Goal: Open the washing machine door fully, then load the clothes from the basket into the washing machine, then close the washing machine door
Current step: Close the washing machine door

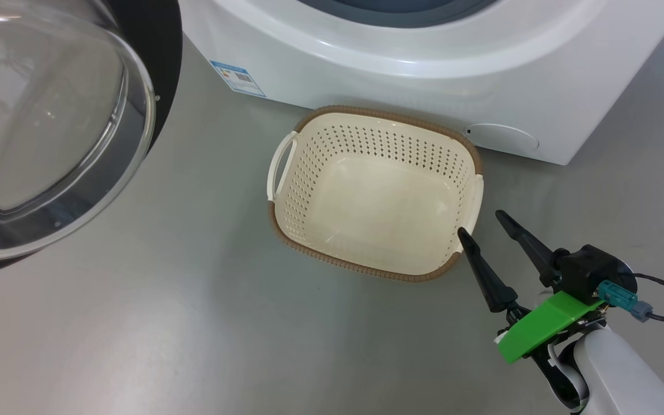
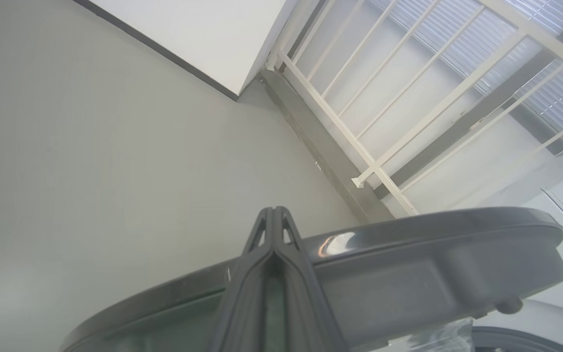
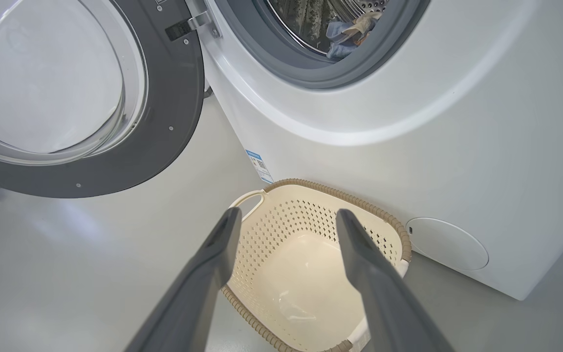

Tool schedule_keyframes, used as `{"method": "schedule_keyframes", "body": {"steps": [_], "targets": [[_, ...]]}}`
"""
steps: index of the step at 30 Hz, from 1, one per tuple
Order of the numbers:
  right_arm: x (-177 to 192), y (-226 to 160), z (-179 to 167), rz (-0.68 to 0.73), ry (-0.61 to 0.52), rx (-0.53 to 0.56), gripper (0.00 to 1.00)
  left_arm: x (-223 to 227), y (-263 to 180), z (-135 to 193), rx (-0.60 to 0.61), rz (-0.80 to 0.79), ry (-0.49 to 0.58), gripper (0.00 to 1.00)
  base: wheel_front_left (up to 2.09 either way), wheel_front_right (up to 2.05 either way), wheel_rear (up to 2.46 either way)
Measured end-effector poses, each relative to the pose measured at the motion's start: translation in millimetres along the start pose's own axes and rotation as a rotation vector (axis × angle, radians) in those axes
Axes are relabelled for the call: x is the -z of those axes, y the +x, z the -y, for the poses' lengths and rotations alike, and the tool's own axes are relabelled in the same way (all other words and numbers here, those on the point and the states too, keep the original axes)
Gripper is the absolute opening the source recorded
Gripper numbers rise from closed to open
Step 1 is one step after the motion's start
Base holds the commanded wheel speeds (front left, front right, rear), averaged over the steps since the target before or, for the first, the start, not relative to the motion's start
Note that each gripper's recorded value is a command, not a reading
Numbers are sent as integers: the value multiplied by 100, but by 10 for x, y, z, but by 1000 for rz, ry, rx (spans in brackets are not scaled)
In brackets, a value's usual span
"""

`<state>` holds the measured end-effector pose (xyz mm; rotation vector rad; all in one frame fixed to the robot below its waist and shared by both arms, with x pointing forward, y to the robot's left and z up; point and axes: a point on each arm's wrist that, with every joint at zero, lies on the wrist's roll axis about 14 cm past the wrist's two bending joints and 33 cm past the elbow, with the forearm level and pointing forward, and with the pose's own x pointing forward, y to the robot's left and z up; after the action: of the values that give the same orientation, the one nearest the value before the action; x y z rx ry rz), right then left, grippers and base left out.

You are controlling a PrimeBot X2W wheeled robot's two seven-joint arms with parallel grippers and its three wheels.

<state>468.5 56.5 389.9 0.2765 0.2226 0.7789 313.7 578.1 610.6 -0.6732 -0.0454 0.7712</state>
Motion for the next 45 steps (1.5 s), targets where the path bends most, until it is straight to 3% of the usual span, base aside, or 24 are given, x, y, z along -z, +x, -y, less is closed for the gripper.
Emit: {"method": "schedule_keyframes", "body": {"steps": [45], "targets": [[-345,-3,-202,80,-5,-4,100,239,-349,193,120,-413,-16,0,0,0,0]]}}
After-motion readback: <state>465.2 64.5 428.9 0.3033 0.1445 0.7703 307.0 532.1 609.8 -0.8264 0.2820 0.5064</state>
